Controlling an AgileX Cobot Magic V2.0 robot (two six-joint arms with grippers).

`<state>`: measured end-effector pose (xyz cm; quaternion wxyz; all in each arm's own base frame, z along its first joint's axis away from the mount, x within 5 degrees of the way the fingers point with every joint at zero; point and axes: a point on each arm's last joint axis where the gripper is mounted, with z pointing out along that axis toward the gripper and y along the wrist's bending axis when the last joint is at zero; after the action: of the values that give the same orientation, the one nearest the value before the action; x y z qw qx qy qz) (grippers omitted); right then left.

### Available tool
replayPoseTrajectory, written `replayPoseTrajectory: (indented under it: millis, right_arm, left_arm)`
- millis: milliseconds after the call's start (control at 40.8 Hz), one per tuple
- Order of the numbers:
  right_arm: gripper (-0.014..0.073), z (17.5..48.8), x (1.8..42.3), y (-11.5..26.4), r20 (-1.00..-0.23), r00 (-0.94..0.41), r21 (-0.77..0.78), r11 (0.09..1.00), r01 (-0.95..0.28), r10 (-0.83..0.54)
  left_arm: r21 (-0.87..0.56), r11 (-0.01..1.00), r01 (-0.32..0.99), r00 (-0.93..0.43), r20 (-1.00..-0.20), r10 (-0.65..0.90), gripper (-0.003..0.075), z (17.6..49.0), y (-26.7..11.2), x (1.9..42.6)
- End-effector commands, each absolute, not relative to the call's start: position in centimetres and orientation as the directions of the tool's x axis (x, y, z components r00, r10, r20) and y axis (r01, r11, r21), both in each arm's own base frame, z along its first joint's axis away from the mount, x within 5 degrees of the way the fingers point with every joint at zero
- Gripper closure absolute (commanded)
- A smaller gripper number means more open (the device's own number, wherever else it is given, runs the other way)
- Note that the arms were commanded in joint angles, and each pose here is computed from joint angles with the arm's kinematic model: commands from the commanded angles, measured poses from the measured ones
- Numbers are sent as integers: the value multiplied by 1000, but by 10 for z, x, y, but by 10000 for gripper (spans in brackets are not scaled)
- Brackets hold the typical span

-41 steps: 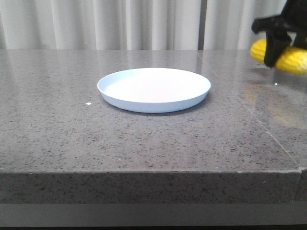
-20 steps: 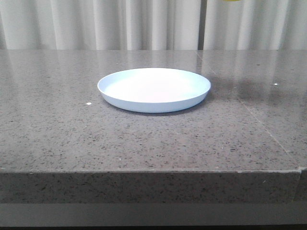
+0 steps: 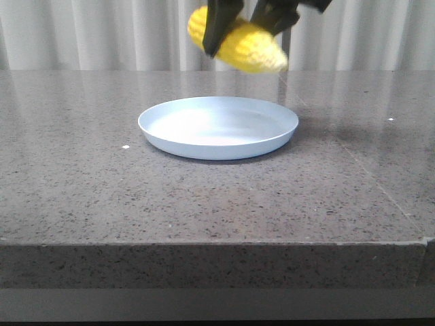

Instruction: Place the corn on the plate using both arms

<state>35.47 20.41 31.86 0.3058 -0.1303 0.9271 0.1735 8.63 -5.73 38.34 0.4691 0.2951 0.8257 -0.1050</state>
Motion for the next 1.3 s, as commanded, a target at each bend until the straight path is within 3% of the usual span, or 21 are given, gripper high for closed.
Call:
replayPoseTrajectory:
  millis: [0, 196, 417, 662, 907, 1275]
  right_arm:
    - [258, 335, 359, 206, -682, -727, 272, 896, -352, -78]
    - [238, 304, 373, 214, -641, -762, 264, 904, -336, -95]
    - [-54, 302, 371, 213, -616, -779, 254, 907, -336, -117]
    - [-30, 343, 349, 200, -667, -725, 204, 894, -399, -171]
    - [-30, 402, 294, 169, -761, -588, 87, 854, -512, -274]
    - [-30, 414, 178, 101, -824, -459, -39, 841, -540, -333]
  left_arm:
    - [91, 804, 587, -320, -886, 334, 283, 397, -60, 88]
    - [91, 804, 587, -320, -886, 334, 283, 397, -60, 88]
    - [91, 804, 587, -320, -886, 334, 283, 397, -60, 88]
    - [91, 804, 587, -320, -886, 334, 283, 397, -60, 88]
    - [91, 804, 587, -320, -886, 334, 283, 397, -60, 88]
    - [91, 804, 587, -320, -886, 334, 283, 397, -60, 88]
